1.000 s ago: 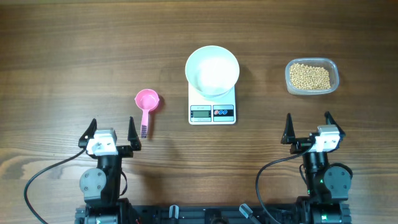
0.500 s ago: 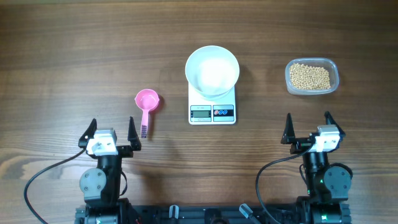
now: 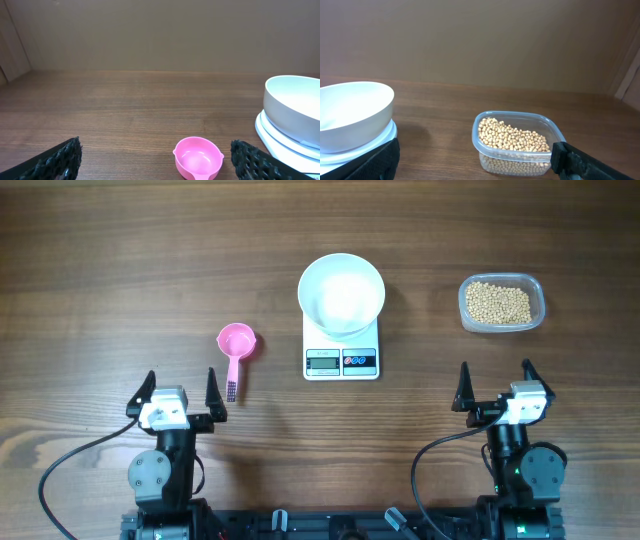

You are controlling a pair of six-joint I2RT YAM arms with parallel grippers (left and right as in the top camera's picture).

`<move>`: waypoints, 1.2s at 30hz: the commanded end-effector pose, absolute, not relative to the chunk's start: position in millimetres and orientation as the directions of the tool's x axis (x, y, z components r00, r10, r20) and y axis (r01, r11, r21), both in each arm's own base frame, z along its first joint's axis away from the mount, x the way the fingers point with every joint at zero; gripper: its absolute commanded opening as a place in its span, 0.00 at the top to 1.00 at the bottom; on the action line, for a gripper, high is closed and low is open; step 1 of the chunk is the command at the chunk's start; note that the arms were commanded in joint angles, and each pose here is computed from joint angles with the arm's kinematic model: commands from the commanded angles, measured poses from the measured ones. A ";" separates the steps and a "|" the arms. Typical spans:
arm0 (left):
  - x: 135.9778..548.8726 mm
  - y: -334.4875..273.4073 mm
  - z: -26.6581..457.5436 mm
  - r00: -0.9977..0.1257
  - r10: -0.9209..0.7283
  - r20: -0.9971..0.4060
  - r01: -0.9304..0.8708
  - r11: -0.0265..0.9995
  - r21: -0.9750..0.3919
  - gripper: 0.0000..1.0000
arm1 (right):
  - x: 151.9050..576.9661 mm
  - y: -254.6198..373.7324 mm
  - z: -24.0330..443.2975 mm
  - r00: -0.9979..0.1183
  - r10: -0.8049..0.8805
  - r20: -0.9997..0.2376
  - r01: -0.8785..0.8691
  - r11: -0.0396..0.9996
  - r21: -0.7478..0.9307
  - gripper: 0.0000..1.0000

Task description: Scoop item into bowl and weigh 150g on scale

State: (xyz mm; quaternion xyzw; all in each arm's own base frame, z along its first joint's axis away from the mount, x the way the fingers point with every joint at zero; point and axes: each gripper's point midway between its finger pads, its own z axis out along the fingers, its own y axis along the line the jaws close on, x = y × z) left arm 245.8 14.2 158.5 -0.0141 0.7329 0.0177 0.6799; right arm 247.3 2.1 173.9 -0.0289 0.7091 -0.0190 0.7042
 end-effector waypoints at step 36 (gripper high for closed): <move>228.5 -39.2 191.2 -0.190 -0.439 -0.878 0.192 0.860 -0.472 0.00 | 247.0 -1.8 175.7 0.003 -0.052 -0.999 0.007 0.999 -0.052 0.00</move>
